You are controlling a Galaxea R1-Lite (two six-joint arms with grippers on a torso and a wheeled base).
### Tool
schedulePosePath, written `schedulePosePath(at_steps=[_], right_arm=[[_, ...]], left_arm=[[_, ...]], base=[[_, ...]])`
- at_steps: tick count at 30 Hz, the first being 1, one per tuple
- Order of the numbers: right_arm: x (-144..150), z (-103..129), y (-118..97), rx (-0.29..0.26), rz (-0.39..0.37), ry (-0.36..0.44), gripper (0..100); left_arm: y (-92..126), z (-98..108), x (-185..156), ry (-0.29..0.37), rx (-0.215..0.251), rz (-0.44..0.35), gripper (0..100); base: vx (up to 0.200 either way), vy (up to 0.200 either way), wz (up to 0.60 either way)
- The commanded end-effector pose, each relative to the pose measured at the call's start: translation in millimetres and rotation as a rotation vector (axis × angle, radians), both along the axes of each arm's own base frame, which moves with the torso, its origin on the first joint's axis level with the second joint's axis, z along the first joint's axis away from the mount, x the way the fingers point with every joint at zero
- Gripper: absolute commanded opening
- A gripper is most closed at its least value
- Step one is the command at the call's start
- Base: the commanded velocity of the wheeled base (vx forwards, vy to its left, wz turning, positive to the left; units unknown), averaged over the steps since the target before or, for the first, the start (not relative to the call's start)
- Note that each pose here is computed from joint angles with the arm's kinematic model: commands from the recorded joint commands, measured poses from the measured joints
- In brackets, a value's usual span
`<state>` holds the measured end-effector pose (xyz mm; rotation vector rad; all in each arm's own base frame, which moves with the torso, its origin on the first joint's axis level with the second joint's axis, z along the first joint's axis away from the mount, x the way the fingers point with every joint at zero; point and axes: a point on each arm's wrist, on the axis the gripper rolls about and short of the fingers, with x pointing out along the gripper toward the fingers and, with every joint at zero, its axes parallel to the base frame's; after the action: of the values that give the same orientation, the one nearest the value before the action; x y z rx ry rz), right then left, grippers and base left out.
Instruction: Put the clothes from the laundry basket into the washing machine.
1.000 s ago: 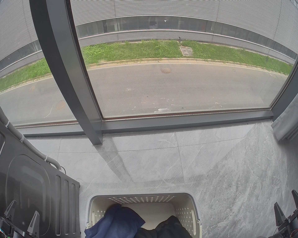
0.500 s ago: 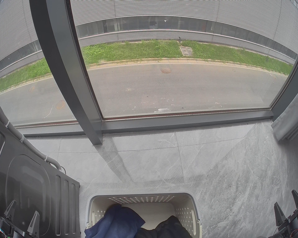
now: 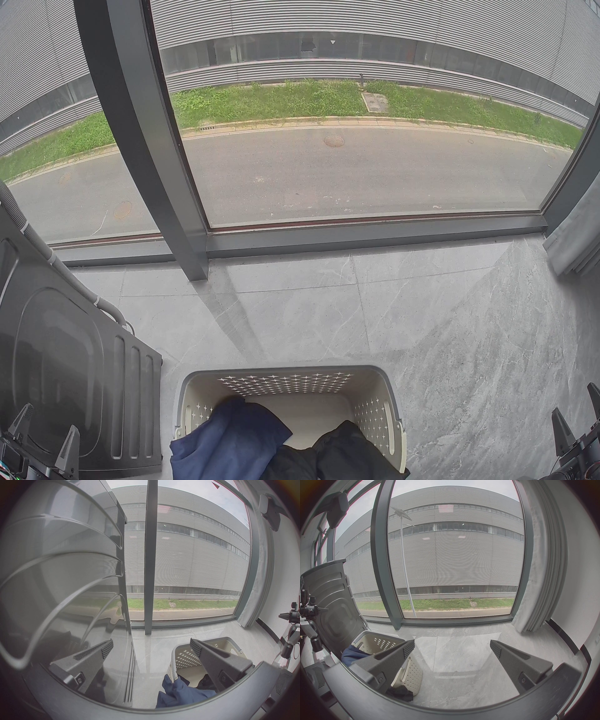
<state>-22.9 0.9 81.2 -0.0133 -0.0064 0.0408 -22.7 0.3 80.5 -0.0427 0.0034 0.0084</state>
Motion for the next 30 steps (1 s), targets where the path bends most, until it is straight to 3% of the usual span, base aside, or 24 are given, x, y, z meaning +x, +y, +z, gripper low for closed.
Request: schedulePosePath(at_steps=[1, 30], right_arm=[[0.1, -5.3, 0.0, -0.001, 0.001, 0.002, 100], [0.1, -5.3, 0.0, -0.001, 0.001, 0.002, 100]], left_arm=[[0.0, -4.8, 0.0, 0.001, 0.0, 0.001, 100], [0.0, -4.8, 0.0, 0.001, 0.0, 0.001, 100]], base=[[-0.2, 0.0, 0.0], [-0.2, 0.0, 0.0]])
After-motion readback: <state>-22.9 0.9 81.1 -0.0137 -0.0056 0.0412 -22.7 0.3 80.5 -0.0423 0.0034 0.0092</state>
